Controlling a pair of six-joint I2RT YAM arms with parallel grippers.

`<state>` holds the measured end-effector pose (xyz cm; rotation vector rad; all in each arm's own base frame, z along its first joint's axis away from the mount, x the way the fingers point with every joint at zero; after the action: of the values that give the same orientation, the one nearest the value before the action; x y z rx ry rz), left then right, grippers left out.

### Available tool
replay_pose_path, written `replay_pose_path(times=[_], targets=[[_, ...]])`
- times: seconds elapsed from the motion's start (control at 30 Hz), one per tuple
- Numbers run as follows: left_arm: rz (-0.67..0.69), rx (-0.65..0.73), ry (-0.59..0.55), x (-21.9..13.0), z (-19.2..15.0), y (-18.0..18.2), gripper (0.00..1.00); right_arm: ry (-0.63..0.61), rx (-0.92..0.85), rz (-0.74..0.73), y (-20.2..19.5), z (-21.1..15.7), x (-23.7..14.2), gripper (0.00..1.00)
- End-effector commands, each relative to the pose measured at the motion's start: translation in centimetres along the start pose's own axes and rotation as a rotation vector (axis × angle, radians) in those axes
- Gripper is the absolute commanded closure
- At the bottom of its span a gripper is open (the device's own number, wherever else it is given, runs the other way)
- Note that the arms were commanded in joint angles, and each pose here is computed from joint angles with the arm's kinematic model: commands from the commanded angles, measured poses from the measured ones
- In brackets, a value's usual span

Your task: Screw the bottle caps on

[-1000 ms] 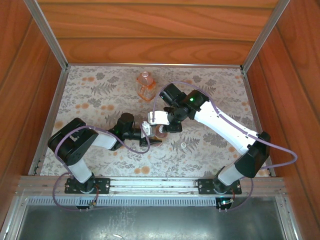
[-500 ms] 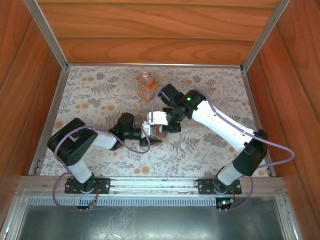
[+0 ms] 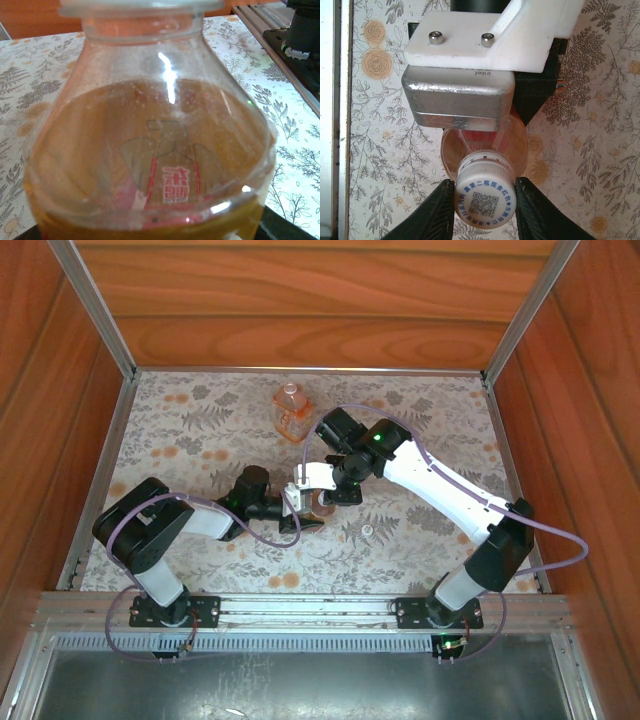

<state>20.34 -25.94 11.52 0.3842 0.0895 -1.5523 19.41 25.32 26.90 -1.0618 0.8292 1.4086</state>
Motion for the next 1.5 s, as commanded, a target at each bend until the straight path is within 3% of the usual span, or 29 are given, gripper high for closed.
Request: replay_pose_path(times=[0.0, 0.6, 0.97, 1.47], targets=[[-0.041, -0.046, 0.058, 0.1, -1.0, -1.1, 0.44, 0.008, 0.001, 0.026, 0.2, 0.1, 0.1, 0.65], [-0.039, -0.100, 0.058, 0.3, -1.0, -0.7, 0.44, 0.004, 0.122, 0.021, 0.5, -0.9, 1.1, 0.65], [-0.033, -0.124, 0.058, 0.4, -0.9, -0.6, 0.44, -0.047, 0.304, -0.004, 0.7, -1.0, 1.4, 0.73], [-0.004, -0.158, 0.059, 0.3, -0.6, -0.1, 0.44, -0.016, 0.453, -0.074, 0.4, -1.0, 2.0, 0.67]])
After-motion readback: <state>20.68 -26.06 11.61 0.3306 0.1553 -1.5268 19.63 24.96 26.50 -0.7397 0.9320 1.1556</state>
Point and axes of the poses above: each hand's point on the last joint's axis, 136 mm out from that joint toward the fingers, its own x axis out along the fingers, its own y axis along the line the jaws close on, z = x × y, the point moved 8 cm from there along -x, back along the fingers, and after that the axes turned 4 degrees about x, right-handed, at the moved point
